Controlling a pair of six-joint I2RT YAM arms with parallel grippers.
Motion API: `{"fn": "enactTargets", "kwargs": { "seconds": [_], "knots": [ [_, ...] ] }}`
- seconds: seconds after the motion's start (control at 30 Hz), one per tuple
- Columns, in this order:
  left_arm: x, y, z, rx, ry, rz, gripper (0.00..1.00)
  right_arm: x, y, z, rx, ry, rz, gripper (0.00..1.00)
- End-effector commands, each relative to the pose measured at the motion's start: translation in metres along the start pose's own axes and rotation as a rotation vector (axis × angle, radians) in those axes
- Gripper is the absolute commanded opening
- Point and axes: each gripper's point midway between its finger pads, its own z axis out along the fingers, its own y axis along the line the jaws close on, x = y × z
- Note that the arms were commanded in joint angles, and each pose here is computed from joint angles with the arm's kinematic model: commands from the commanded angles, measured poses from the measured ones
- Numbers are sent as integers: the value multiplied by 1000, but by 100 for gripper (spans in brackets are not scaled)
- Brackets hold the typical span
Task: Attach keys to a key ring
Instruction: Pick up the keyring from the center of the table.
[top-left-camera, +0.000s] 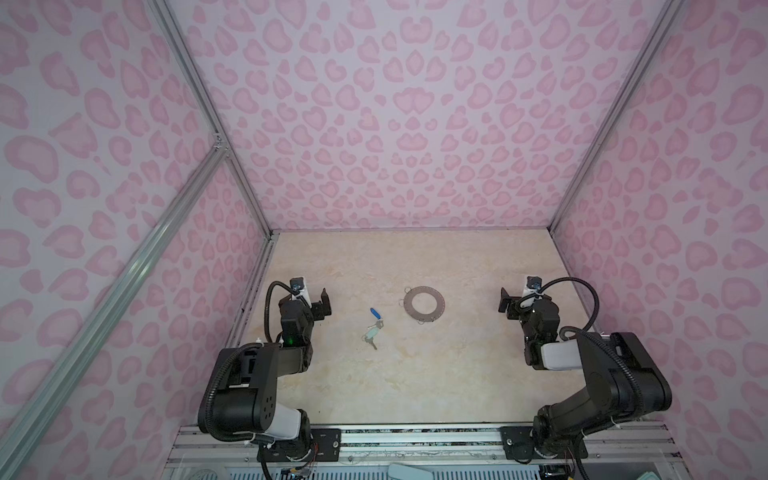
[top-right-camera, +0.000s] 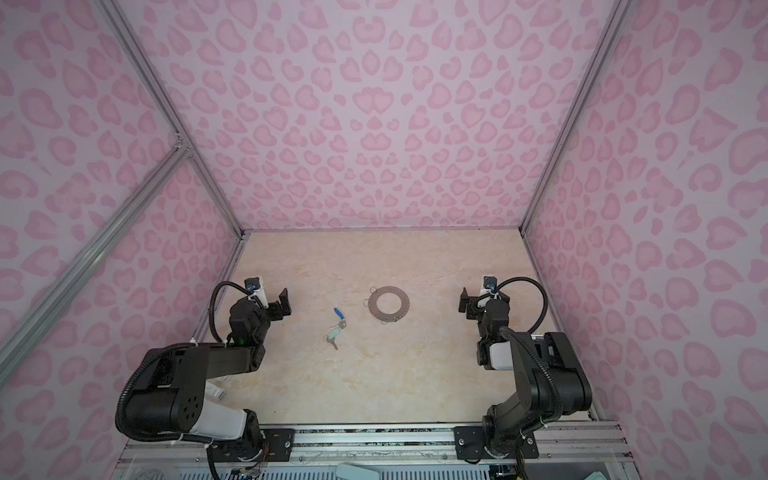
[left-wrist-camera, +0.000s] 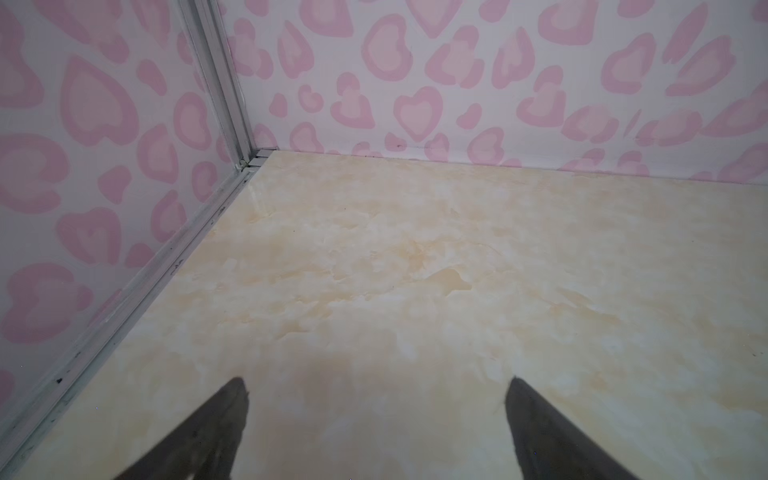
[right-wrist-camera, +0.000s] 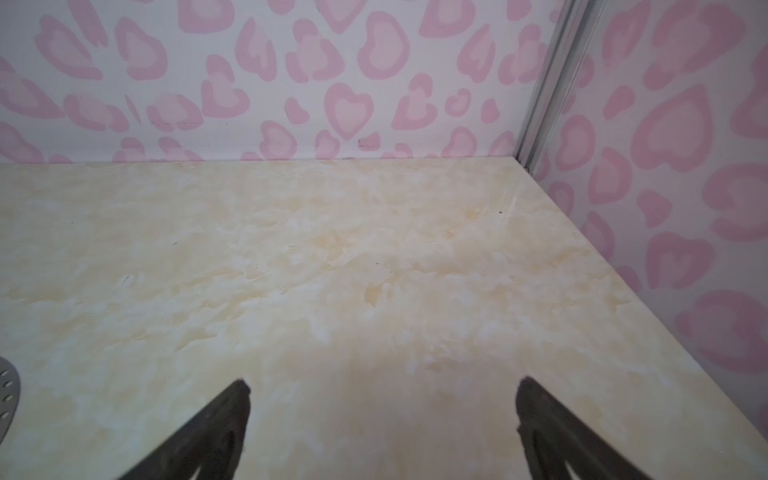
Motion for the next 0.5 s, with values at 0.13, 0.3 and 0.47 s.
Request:
{"fn": "enactTargets", "kwargs": {
  "seconds": [0.13,0.3,0.47],
  "knots": [
    [-6,-1,-1,9,-24,-3,98,-1,0,1,0,-4,7,100],
    [-7,-1,-1,9,-26,-3,98,-1,0,1,-2,-5,7,100],
    [-6,-1,-1,9,-23,-2,98,-2,0,1,-1,-5,7,100]
  ]
}}
